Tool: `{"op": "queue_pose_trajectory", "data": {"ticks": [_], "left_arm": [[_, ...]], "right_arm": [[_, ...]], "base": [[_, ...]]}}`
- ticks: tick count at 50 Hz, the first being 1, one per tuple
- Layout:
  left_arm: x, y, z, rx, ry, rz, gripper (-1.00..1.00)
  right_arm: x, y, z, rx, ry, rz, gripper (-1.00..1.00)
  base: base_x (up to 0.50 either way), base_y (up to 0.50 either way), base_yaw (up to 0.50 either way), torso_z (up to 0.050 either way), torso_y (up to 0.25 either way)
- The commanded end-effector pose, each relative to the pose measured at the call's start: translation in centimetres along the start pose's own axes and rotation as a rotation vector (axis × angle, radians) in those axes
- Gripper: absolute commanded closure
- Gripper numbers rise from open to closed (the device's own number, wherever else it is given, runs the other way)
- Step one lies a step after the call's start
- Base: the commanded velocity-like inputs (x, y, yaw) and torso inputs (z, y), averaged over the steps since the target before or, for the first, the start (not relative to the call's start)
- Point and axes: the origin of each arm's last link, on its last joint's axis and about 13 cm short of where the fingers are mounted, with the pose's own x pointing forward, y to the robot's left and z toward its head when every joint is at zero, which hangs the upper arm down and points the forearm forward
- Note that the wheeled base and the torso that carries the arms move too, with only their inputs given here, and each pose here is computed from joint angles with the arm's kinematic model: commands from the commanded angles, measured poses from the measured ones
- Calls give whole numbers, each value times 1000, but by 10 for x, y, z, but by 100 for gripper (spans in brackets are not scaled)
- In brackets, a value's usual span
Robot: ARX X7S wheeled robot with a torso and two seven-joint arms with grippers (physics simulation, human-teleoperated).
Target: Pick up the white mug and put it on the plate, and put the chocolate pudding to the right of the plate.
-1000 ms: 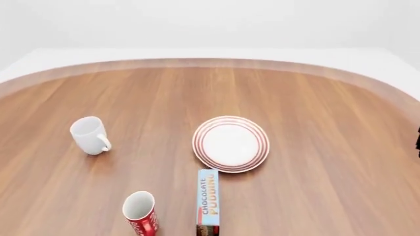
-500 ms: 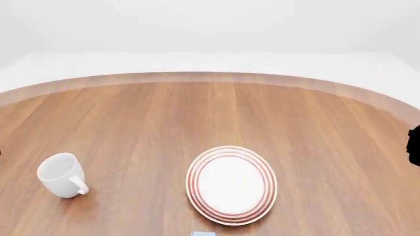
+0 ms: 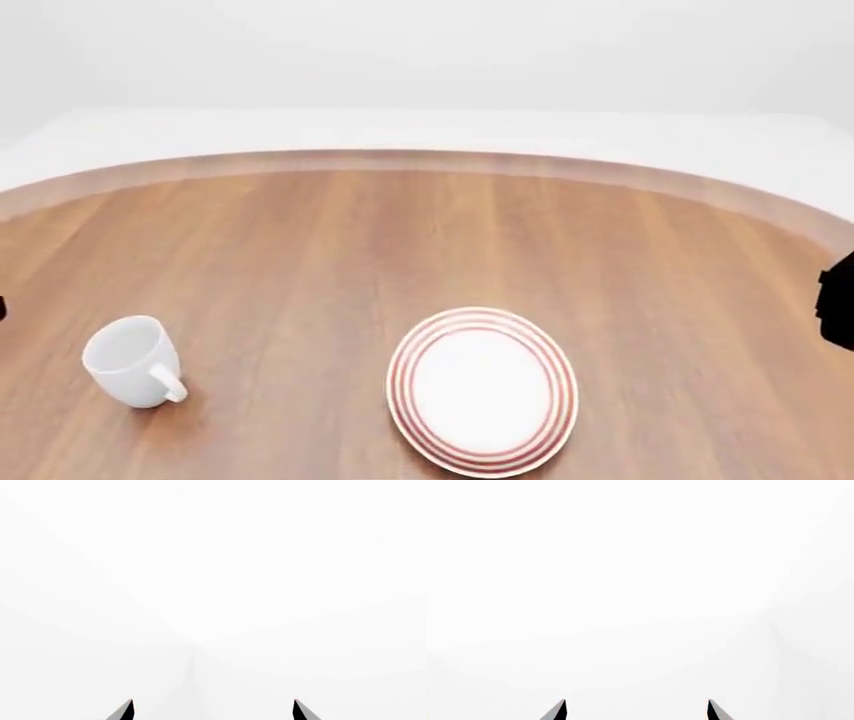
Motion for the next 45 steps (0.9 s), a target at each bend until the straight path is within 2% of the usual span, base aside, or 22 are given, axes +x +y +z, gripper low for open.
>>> {"op": "queue_pose_trajectory", "data": {"ticks": [1,12,24,27,45], "left_arm": [[-1,2,-2,26,16,-3,-100],[-2,1,-4,27,28,-7,-100],[-3,1,-6,28,55,-9,-100],[-3,-2,-9,83,74,-49,-100],[-5,-3,-9,89,95,-45,-100]], "right_arm": [[-2,0,1,-61,-46,23,-100],[-2,0,0,-63,-41,21,-100],[-2,-2,0,-56,-33,-7,-100],[-2,-2,0,-55,-33,-7,-100],[-2,-1,0,-53,-29,-4,-100]], "base": [[-16,500,0,0,0],[-16,500,0,0,0],[0,14,0,0,0],[0,0,0,0,0],[0,0,0,0,-250]]}}
